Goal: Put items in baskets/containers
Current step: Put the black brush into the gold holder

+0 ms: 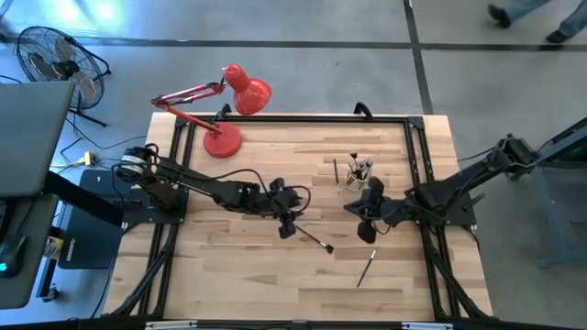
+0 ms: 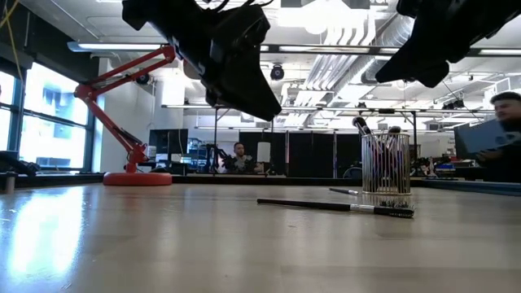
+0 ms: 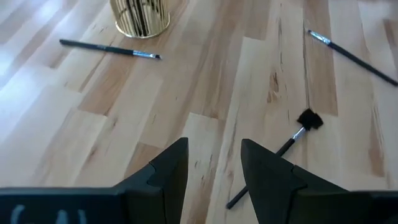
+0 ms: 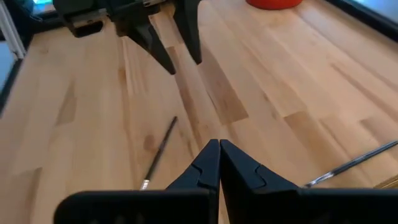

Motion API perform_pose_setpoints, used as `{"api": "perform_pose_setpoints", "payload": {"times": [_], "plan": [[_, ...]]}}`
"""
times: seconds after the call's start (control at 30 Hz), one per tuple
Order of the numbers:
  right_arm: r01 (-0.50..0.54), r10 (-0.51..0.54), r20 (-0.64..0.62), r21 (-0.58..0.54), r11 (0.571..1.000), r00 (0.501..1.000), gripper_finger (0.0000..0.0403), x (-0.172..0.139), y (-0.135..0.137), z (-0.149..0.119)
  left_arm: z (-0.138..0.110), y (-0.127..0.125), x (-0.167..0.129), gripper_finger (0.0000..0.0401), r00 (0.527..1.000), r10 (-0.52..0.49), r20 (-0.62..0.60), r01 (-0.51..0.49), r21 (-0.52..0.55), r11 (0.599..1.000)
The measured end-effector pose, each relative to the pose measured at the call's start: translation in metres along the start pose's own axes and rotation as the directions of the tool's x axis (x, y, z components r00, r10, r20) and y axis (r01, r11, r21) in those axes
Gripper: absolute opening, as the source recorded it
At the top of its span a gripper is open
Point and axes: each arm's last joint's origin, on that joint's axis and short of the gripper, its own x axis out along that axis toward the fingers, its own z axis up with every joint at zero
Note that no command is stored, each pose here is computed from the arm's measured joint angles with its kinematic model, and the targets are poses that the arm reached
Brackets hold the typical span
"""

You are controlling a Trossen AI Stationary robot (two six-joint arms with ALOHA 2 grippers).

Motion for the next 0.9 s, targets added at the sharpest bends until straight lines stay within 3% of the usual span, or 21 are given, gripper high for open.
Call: {"api": "perform_pose_setpoints", "payload": {"times": [0.27,0.53,0.7,0.9], "plan": [[0.031,-0.027,-0.048,0.063,0.998,0.998,0.0001,0.012,0.001,-0.007,-0.002,-0.012,-0.003,0.0147,0.999,-0.042,0.008,0.041,0.092,0.995],[-0.059,0.062,-0.1,0.025,0.998,0.993,0.0001,0.029,0.013,-0.016,-0.016,-0.05,-0.019,0.0147,0.999,-0.002,0.054,-0.009,0.192,0.981],[-0.106,0.104,-0.131,-0.006,0.994,0.986,0.0,0.03,0.043,-0.017,-0.029,-0.063,-0.026,0.0147,1.0,-0.017,0.001,0.016,0.246,0.969],[-0.027,0.02,-0.247,-0.024,0.999,0.969,0.0,0.034,0.09,-0.01,-0.04,-0.061,-0.023,0.0146,0.998,-0.059,-0.036,0.067,0.263,0.962]]}}
